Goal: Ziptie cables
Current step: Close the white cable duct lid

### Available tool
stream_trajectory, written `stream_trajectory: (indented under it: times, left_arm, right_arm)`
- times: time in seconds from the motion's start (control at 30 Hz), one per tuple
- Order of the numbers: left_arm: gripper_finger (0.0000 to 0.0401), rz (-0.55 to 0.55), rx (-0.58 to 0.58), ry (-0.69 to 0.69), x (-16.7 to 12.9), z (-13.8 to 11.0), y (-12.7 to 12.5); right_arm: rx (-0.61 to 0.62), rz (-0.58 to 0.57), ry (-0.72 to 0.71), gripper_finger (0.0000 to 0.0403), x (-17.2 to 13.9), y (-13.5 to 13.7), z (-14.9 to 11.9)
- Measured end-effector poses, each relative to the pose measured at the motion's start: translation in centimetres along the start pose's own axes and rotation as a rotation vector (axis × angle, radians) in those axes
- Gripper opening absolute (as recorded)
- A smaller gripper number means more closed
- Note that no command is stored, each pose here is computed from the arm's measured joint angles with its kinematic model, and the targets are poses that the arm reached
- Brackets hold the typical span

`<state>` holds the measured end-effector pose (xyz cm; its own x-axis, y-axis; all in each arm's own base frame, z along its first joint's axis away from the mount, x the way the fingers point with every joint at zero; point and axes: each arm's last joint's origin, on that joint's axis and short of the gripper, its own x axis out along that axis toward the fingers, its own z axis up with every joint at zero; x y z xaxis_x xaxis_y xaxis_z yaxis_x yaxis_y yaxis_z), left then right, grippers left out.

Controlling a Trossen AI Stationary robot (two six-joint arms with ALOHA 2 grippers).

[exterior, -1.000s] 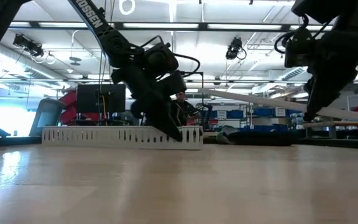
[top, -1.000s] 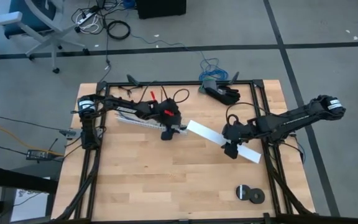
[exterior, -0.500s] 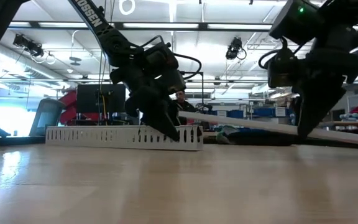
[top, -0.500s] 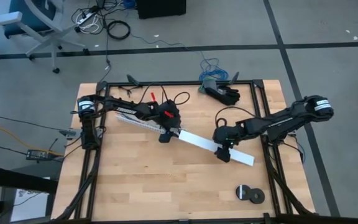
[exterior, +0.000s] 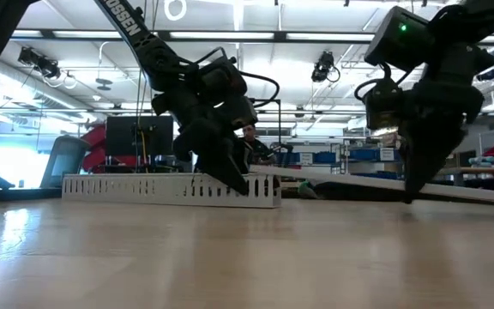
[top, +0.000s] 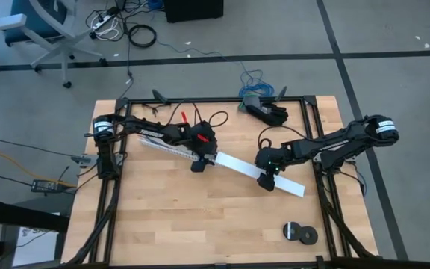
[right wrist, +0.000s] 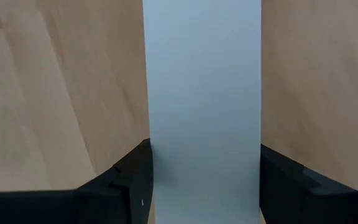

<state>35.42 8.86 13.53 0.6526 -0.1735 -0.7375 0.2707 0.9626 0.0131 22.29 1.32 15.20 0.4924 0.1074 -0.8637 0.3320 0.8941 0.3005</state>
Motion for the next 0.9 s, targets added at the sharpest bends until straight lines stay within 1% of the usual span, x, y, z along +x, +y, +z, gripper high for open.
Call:
stream_trajectory:
  times: [0.1,0.2,0.37,0.9]
  left_arm:
    - [0.0223,0.004,0.000,0.001,0.00,0.01,0.02]
    - [0.0223,0.009,0.000,0.002,0.00,0.02,0.04]
    - [0.0223,0.013,-0.013,0.002,-0.01,0.03,0.06]
    - [0.0223,0.012,-0.013,0.001,-0.01,0.04,0.06]
  right_arm:
    - [0.007,0.009,0.037,0.0218,0.01,-0.14,-0.24]
    - [0.010,-0.010,0.062,0.0218,-0.01,-0.31,-0.49]
    - [0.009,-0.019,0.062,0.0227,-0.03,-0.35,-0.52]
    - [0.004,0.010,0.040,0.0314,-0.07,-0.63,-0.03]
